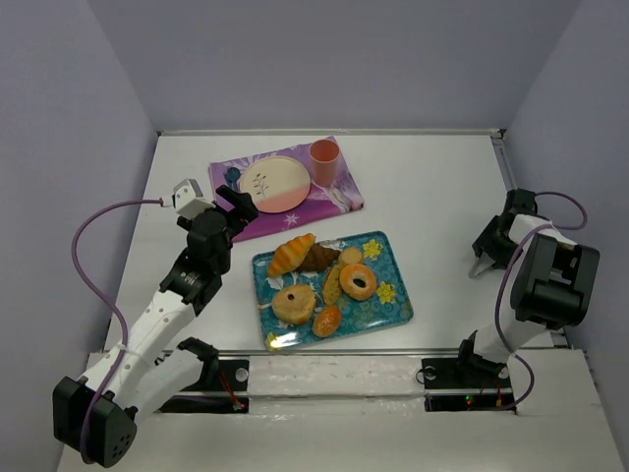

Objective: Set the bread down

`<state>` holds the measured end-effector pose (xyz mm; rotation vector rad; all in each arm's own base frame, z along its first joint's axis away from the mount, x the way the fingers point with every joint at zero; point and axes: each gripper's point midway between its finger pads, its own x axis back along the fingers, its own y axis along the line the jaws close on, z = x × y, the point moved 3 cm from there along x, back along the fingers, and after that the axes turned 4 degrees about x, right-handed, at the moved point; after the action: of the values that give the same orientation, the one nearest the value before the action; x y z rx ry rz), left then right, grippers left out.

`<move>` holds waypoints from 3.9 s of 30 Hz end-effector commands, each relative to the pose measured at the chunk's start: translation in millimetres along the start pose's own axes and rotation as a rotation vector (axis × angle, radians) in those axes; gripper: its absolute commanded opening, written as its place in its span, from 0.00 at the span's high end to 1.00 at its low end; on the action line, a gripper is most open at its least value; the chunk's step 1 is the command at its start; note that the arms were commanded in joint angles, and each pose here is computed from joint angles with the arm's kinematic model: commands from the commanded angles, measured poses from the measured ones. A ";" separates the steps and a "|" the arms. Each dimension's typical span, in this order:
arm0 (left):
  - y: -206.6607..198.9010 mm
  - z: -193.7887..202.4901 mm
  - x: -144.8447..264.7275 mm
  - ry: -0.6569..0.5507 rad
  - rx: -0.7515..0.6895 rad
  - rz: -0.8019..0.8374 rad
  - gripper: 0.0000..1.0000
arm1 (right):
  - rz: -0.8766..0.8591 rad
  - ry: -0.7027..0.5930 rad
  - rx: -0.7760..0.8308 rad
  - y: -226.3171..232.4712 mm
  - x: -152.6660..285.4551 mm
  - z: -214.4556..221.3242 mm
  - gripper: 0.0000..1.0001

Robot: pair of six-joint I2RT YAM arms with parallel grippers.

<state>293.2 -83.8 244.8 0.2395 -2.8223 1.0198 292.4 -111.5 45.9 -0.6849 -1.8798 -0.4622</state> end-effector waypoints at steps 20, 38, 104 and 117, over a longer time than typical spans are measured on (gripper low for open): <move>-0.3 -14.0 -0.9 -0.073 0.020 -0.001 0.01 | -0.161 -0.001 0.222 69.2 12.5 32.3 0.59; -12.1 -22.8 14.0 -0.070 0.052 0.093 0.01 | -0.443 -0.278 0.312 83.0 161.5 3.2 0.78; 0.5 -11.4 52.9 0.039 0.078 0.163 0.02 | -0.906 0.248 0.607 74.4 235.2 193.4 0.58; -1.8 -17.8 58.9 0.021 0.091 0.188 0.08 | -0.901 0.125 0.603 68.9 273.5 172.2 0.93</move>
<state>237.9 -81.4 268.1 -0.0179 -2.8083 1.1635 123.8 111.6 195.9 0.5698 -1.8439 -0.4543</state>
